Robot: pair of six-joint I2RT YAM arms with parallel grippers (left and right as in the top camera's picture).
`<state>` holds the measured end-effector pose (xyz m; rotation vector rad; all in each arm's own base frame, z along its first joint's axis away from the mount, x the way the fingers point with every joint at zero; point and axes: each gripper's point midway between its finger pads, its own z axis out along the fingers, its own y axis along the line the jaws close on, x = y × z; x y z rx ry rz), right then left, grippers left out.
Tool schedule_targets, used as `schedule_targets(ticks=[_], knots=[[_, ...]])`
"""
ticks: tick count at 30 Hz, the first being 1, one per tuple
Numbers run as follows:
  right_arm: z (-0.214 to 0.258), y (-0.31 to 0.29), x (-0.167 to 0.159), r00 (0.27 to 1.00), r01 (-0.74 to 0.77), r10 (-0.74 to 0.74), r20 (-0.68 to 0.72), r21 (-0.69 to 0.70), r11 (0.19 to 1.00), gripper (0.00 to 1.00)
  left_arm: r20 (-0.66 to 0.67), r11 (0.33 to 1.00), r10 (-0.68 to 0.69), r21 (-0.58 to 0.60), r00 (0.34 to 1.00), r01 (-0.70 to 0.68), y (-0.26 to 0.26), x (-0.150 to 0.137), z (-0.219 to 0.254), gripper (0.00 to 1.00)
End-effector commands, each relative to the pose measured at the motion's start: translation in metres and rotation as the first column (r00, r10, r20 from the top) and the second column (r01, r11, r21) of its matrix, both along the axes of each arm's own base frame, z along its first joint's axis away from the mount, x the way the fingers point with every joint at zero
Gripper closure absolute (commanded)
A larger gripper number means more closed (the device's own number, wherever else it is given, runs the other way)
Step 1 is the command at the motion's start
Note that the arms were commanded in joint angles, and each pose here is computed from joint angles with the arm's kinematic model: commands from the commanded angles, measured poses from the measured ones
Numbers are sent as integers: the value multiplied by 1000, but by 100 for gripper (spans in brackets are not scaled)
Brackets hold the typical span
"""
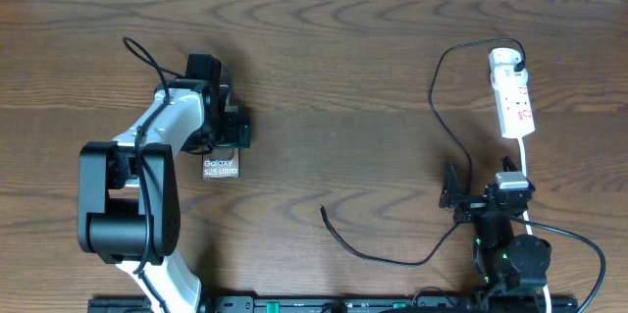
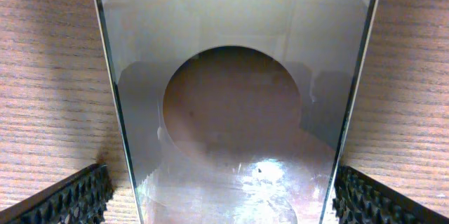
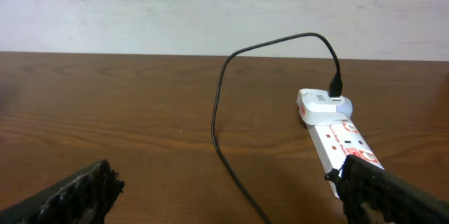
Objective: Plug charger to phone and switch on socket
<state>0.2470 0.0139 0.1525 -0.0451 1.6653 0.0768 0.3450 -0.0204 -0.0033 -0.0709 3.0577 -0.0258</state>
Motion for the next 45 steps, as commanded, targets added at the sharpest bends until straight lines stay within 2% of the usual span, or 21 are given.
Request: schedule_targets(ticks=[1,45], knots=[[-1,0,0,1000,1,-1,-2,-8,1000,1,-40,1000,14,16,999,-14,6,-11,-13,0],[-1,0,0,1000,1,-1,-1,-8,1000,1,-34,1000,-25,-2,999,25,3,-10,-15,0]])
